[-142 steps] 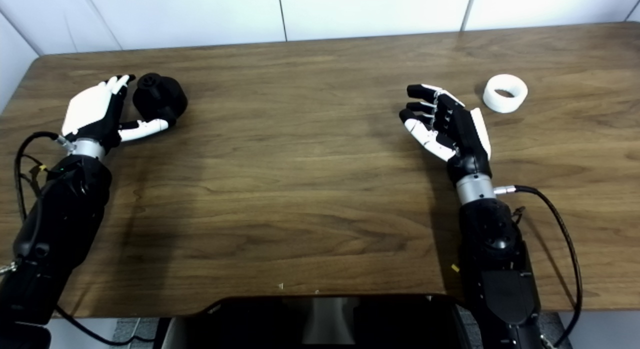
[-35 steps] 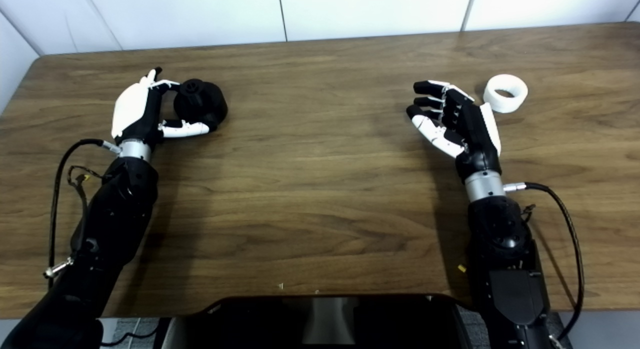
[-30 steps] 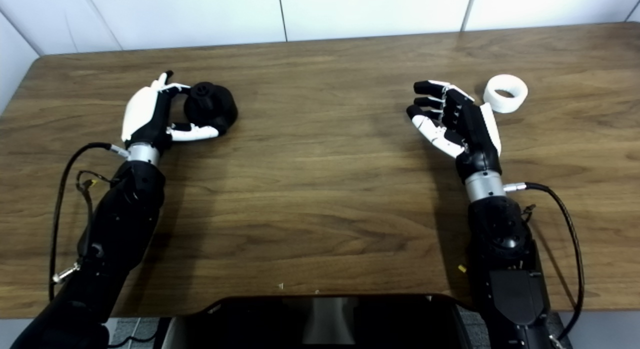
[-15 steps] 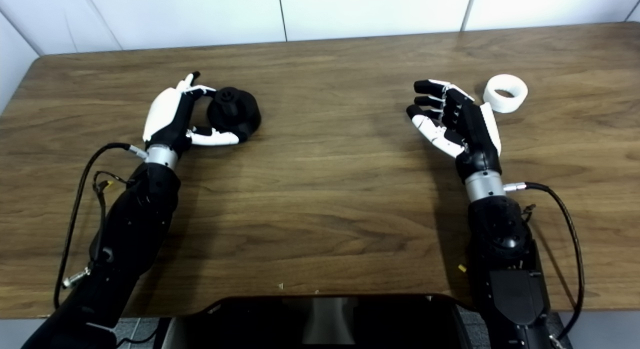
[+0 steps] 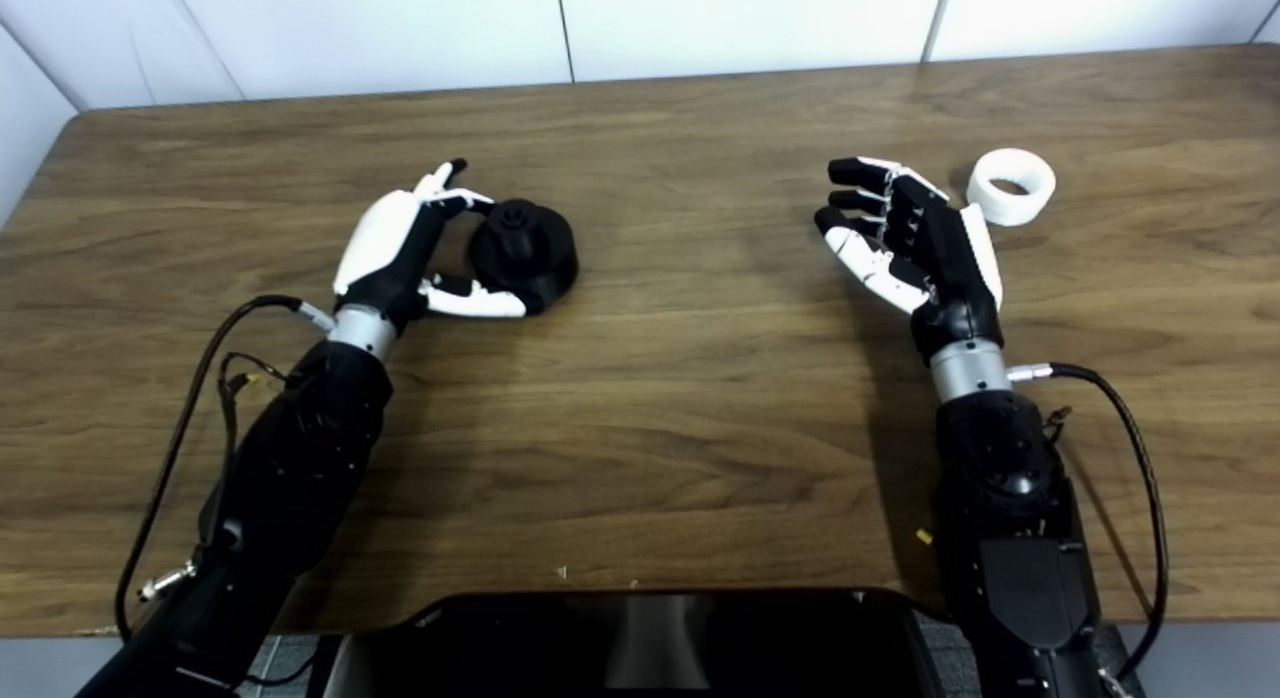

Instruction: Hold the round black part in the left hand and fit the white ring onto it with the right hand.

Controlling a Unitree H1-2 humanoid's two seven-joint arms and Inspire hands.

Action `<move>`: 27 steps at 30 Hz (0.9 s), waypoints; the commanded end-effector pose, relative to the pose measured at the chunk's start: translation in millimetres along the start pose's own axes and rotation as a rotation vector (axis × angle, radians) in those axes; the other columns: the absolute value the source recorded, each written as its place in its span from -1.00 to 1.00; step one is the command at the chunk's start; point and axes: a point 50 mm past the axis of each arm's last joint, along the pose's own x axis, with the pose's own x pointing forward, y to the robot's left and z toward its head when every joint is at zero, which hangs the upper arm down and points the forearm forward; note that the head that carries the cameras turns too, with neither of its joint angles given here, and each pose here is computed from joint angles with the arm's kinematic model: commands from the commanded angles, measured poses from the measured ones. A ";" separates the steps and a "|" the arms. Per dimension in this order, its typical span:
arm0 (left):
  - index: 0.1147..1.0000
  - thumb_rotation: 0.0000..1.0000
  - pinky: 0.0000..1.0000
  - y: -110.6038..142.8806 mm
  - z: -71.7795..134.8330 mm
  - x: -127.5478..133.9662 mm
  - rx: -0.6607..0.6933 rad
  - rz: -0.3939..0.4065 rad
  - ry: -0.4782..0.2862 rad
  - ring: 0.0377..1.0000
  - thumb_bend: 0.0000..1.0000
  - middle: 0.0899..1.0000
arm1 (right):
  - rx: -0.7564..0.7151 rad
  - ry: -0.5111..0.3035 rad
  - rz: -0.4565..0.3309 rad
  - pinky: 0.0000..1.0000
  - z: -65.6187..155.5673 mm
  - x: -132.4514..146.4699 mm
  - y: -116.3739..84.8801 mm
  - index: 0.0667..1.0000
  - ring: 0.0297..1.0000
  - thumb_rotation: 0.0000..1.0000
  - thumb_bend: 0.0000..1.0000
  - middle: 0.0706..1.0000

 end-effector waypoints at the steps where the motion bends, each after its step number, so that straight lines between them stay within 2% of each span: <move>1: 0.19 -0.26 1.00 12.2 19.2 3.4 0.019 0.034 -0.089 1.00 1.00 1.00 | 0.002 -0.098 0.004 0.28 21.8 14.1 -2.0 0.34 0.43 -0.35 0.06 0.48; 6: 0.18 -0.30 1.00 5.3 31.1 -2.7 0.004 0.003 -0.129 1.00 1.00 1.00 | 0.006 -0.097 0.003 0.28 22.0 14.1 -2.1 0.34 0.43 -0.36 0.06 0.47; 17: 0.16 -0.19 1.00 -5.4 48.5 -9.0 0.011 -0.035 -0.212 1.00 1.00 1.00 | -0.013 -0.095 -0.008 0.27 22.5 13.3 -2.8 0.34 0.42 -0.36 0.06 0.47; 27: 0.18 -0.23 1.00 -18.1 57.0 -17.9 -0.002 -0.090 -0.230 1.00 1.00 1.00 | -0.004 -0.095 -0.002 0.27 19.3 11.8 -1.5 0.34 0.42 -0.35 0.05 0.47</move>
